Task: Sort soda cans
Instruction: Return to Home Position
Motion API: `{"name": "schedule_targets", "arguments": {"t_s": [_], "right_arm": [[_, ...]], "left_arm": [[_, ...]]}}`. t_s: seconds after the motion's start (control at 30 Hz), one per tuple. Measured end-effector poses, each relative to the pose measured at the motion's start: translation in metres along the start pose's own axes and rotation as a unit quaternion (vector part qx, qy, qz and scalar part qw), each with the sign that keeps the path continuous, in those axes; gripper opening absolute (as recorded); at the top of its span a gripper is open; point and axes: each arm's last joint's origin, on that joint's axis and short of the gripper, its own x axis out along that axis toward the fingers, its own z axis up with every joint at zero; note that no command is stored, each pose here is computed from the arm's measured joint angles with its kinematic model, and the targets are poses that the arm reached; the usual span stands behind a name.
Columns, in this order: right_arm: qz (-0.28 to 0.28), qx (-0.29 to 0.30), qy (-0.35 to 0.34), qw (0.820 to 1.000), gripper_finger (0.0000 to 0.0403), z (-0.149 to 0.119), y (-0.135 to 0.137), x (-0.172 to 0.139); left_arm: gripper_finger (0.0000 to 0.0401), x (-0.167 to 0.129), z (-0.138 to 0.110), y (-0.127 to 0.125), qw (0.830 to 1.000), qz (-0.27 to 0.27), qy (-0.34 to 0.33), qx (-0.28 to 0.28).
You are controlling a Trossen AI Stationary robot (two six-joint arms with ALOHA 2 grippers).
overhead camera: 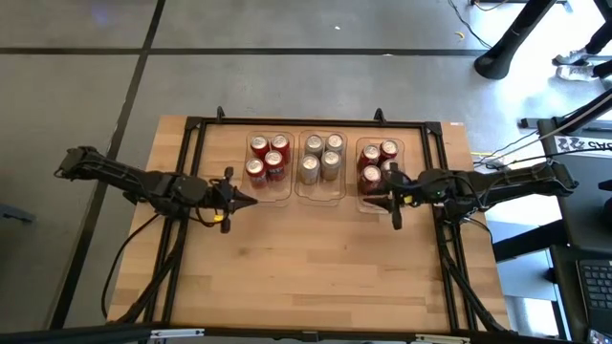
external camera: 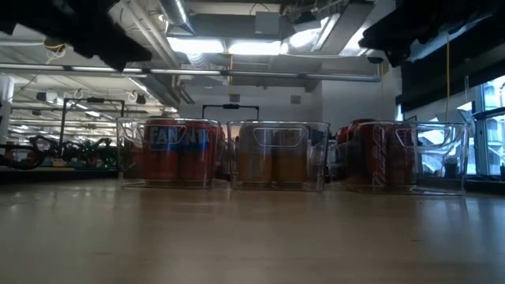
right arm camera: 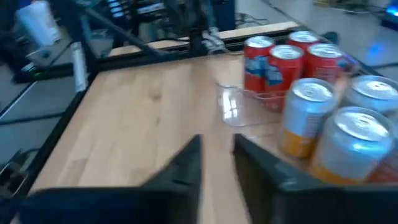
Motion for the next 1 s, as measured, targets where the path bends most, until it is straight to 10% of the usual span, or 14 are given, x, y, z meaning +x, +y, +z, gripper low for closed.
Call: {"name": "schedule_targets", "arguments": {"t_s": [0.13,1.0], "right_arm": [[0.013,-0.036,-0.001,0.999,0.0012,0.000,0.001,-0.001],[0.063,-0.060,-0.219,0.972,0.0049,-0.088,-0.021,-0.055]], "left_arm": [[0.0001,-0.005,-0.017,0.003,0.999,-0.015,-0.026,-0.018],[0.0003,-0.032,-0.078,0.017,0.984,-0.002,-0.159,-0.080]]}}
